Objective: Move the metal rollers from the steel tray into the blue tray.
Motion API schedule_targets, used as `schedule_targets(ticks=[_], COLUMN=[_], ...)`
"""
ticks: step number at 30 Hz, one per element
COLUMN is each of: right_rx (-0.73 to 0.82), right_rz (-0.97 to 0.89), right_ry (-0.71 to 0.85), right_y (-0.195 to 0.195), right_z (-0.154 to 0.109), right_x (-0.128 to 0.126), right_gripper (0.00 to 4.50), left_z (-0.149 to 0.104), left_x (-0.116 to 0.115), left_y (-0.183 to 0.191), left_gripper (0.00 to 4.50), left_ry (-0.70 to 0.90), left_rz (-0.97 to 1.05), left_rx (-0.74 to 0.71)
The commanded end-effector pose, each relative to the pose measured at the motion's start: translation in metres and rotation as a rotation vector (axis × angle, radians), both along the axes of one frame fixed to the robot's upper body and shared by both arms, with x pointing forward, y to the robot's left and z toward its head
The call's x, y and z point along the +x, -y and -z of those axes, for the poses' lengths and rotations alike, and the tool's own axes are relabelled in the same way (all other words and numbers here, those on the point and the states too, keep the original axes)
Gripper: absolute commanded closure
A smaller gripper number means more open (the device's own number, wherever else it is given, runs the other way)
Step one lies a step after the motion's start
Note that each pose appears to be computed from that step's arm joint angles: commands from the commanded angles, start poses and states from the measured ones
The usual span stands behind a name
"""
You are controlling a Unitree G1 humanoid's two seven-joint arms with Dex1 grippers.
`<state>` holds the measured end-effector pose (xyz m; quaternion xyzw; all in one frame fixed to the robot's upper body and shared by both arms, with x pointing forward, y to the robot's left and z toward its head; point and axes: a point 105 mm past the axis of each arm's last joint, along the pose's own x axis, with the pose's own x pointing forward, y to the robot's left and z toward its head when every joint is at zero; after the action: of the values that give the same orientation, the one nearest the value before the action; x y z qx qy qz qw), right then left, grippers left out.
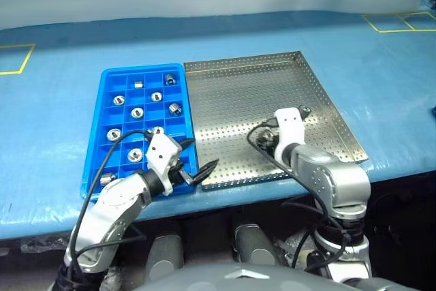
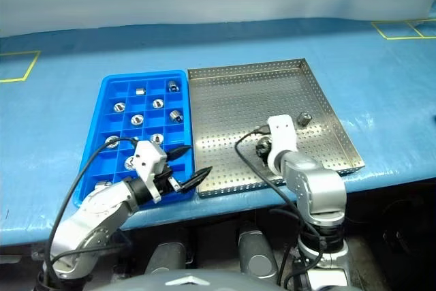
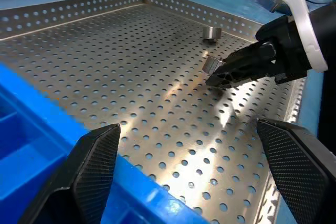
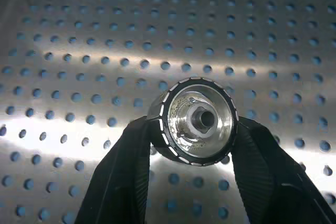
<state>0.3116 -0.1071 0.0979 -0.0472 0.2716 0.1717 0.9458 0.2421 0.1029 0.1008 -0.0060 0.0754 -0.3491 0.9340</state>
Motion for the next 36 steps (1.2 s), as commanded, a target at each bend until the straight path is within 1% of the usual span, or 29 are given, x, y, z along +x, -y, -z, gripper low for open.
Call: schedule_targets(ticks=[1,4,6,8,14,19,25,28,29,30,31,35,36], right_rx=[0.022,0.038,0.063,0.075,0.090,0.046,-0.030,-0.049,-0.053,-0.056,-0.057,-0.025,-0.007], right_rz=[-0.196,-0.300,-0.390,-0.454,-0.565,-0.589,-0.535,-0.517,-0.515,-0.513,-0.509,-0.472,-0.454], right_ry=[0.125,0.159,0.170,0.169,0.128,0.082,0.004,-0.014,-0.015,-0.015,-0.014,0.004,0.022], right_y=[-0.045,-0.071,-0.096,-0.113,-0.141,-0.144,-0.131,-0.127,-0.126,-0.125,-0.124,-0.118,-0.115], right_z=[-0.032,-0.043,-0.049,-0.050,-0.044,-0.031,-0.008,-0.004,-0.003,-0.003,-0.003,-0.010,-0.015], right_x=[0.006,0.006,0.001,-0.005,-0.022,-0.026,-0.018,-0.017,-0.017,-0.017,-0.017,-0.015,-0.014], right_gripper=[2.64,2.64,2.64,2.64,2.64,2.64,2.64,2.64,1.89,1.67,1.31,0.11,0.05], left_z=[-0.023,-0.017,-0.016,-0.017,-0.018,-0.019,-0.018,-0.018,-0.018,-0.018,-0.018,-0.019,-0.020], left_x=[-0.003,-0.013,-0.023,-0.028,-0.033,-0.033,-0.033,-0.033,-0.033,-0.033,-0.033,-0.030,-0.028], left_y=[-0.017,-0.024,-0.027,-0.029,-0.032,-0.027,-0.022,-0.021,-0.020,-0.020,-0.020,-0.018,-0.017], left_gripper=[0.00,0.00,0.00,0.00,0.00,0.00,0.00,0.00,0.00,0.00,0.00,0.00,0.00], left_ry=[0.125,0.134,0.126,0.125,0.125,0.125,0.121,0.120,0.118,0.117,0.116,0.120,0.125], left_rz=[-0.108,-0.124,-0.125,-0.137,-0.154,-0.135,-0.109,-0.101,-0.096,-0.090,-0.085,-0.066,-0.058], left_rx=[-0.051,0.000,0.000,-0.002,0.000,-0.006,-0.019,-0.020,-0.021,-0.020,-0.020,-0.020,-0.021])
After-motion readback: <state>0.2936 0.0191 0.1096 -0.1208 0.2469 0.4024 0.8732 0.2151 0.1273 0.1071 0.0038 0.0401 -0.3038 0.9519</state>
